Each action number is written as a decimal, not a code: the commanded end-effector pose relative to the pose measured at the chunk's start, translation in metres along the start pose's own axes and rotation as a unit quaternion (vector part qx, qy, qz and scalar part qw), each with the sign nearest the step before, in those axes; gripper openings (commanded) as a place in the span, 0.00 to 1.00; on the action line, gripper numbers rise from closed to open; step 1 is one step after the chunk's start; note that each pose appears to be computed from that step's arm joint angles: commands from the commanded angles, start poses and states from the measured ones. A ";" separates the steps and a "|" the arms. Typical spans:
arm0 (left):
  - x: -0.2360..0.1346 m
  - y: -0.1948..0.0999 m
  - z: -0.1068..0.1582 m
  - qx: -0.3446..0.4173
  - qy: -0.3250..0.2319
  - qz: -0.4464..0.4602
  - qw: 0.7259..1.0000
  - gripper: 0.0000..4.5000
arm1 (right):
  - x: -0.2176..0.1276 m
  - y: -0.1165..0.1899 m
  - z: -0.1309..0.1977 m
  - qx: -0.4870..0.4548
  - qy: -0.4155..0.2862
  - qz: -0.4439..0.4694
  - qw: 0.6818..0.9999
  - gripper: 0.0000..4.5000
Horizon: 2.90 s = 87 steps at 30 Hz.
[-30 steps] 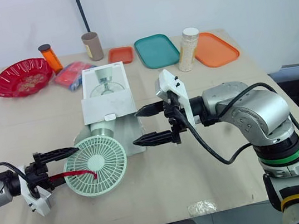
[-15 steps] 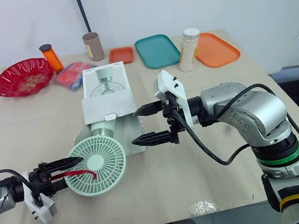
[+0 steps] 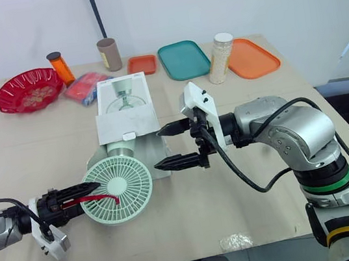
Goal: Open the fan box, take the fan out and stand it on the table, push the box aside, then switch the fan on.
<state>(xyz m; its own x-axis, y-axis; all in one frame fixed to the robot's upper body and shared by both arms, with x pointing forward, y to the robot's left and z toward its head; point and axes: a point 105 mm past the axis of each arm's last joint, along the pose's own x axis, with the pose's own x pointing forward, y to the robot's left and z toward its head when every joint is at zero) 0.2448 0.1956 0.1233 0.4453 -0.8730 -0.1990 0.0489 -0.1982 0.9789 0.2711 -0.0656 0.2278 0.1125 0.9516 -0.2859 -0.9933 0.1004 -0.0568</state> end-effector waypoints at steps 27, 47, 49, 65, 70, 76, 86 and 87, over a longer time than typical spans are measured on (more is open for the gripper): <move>-0.005 0.076 0.009 -0.082 -0.011 0.065 0.994 0.44 | -0.002 0.005 0.011 -0.017 -0.017 0.001 1.000 1.00; -0.015 0.137 -0.011 -0.308 0.026 0.118 0.944 0.44 | -0.005 -0.006 0.009 -0.015 -0.022 -0.027 0.999 1.00; -0.016 0.139 -0.012 -0.331 0.025 0.110 0.937 0.44 | -0.006 -0.007 0.008 -0.015 -0.021 -0.031 0.999 1.00; -0.019 0.122 0.022 -0.326 -0.003 0.057 0.944 0.44 | -0.007 -0.008 0.006 -0.010 -0.021 -0.039 0.999 1.00; -0.024 0.137 0.009 -0.397 0.020 0.081 0.914 0.44 | -0.008 -0.008 0.004 -0.009 -0.019 -0.039 0.999 1.00; -0.034 0.164 0.001 -0.499 0.036 0.092 0.861 0.44 | -0.009 -0.008 0.004 -0.009 -0.020 -0.037 0.999 1.00; -0.059 0.179 0.009 -0.604 0.087 0.116 0.783 0.44 | -0.007 -0.010 0.031 -0.016 -0.071 -0.045 0.996 1.00; -0.063 0.178 0.010 -0.614 0.095 0.113 0.775 0.44 | -0.006 -0.008 0.033 -0.018 -0.073 -0.042 0.996 1.00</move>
<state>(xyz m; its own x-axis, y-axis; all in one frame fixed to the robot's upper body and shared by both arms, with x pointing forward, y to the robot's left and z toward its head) 0.2299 0.2080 0.2897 0.6646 -0.7334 -0.1427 0.7366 0.6110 0.2902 0.2837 -0.0635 0.2427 0.1947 0.9634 -0.1844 -0.9805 0.1858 -0.0644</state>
